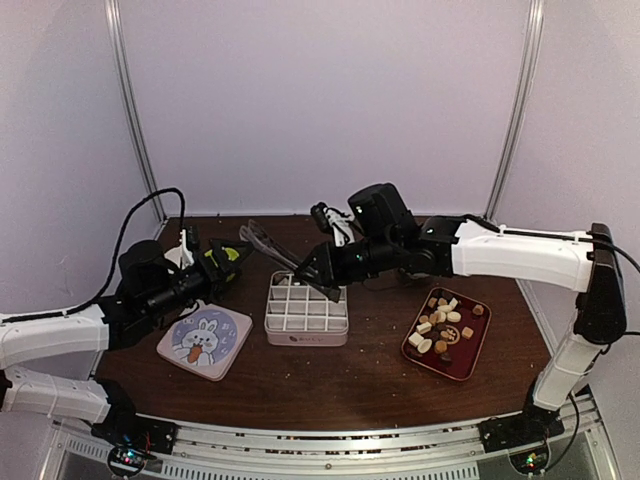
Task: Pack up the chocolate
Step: Adjust the clamp.
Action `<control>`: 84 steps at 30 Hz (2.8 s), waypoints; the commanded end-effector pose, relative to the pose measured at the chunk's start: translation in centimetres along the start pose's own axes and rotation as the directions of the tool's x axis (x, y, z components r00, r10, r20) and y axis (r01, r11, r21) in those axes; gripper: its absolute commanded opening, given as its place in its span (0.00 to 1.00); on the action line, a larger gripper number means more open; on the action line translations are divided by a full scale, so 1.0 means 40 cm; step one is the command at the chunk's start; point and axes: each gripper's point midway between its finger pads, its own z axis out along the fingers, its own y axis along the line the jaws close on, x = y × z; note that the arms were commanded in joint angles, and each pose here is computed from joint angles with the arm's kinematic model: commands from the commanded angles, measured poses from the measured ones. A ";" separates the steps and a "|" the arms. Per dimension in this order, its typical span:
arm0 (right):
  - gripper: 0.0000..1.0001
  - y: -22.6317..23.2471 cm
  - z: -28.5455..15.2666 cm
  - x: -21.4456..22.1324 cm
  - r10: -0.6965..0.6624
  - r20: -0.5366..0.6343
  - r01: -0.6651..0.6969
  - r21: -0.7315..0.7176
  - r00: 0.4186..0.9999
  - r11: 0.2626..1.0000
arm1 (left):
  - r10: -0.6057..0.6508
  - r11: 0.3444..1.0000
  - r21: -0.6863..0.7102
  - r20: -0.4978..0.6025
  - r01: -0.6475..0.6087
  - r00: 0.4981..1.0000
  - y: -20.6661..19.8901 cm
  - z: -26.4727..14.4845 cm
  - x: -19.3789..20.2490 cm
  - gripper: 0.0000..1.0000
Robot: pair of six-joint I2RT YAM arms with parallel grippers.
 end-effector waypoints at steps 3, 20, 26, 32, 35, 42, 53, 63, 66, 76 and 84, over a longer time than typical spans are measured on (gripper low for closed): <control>0.22 0.054 -0.021 -0.024 -0.075 0.065 0.077 -0.025 0.995 0.997 | -0.141 0.988 0.072 0.043 0.137 0.989 -0.069 0.033 -0.023 0.97; 0.22 0.070 -0.001 0.020 -0.168 0.038 0.168 0.010 0.985 0.986 | -0.230 0.970 0.086 0.033 0.226 0.973 -0.058 0.083 -0.003 0.81; 0.22 0.085 -0.001 0.024 -0.206 0.038 0.206 0.014 0.978 0.978 | -0.241 0.968 0.084 0.031 0.237 0.970 -0.055 0.087 0.008 0.73; 0.22 0.078 0.009 0.037 -0.256 0.011 0.255 0.062 0.967 0.965 | -0.242 0.968 0.085 0.038 0.238 0.970 -0.056 0.087 0.012 0.58; 0.22 0.073 0.013 0.043 -0.279 0.002 0.278 0.087 0.960 0.957 | -0.241 0.968 0.081 0.045 0.237 0.970 -0.055 0.086 0.013 0.47; 0.22 0.085 0.014 0.044 -0.323 0.000 0.321 0.101 0.946 0.942 | -0.236 0.971 0.052 0.041 0.234 0.971 -0.041 0.091 0.026 0.43; 0.22 0.077 0.023 0.054 -0.404 -0.037 0.404 0.171 0.914 0.899 | -0.248 0.969 0.026 0.050 0.247 0.968 -0.023 0.088 0.033 0.21; 0.29 0.068 0.020 0.044 -0.421 -0.032 0.417 0.224 0.907 0.881 | -0.272 0.962 0.015 0.073 0.271 0.960 0.005 0.079 0.035 0.17; 0.33 0.067 0.016 0.043 -0.424 -0.027 0.418 0.236 0.905 0.877 | -0.267 0.964 0.017 0.076 0.266 0.961 0.003 0.077 0.033 0.14; 0.54 0.068 0.034 0.059 -0.448 -0.037 0.440 0.274 0.894 0.855 | -0.258 0.966 0.012 0.094 0.258 0.961 -0.003 0.068 0.021 0.14; 0.48 0.034 0.063 0.060 -0.459 -0.072 0.455 0.335 0.886 0.825 | -0.269 0.963 0.027 0.090 0.267 0.959 -0.015 0.064 0.018 0.14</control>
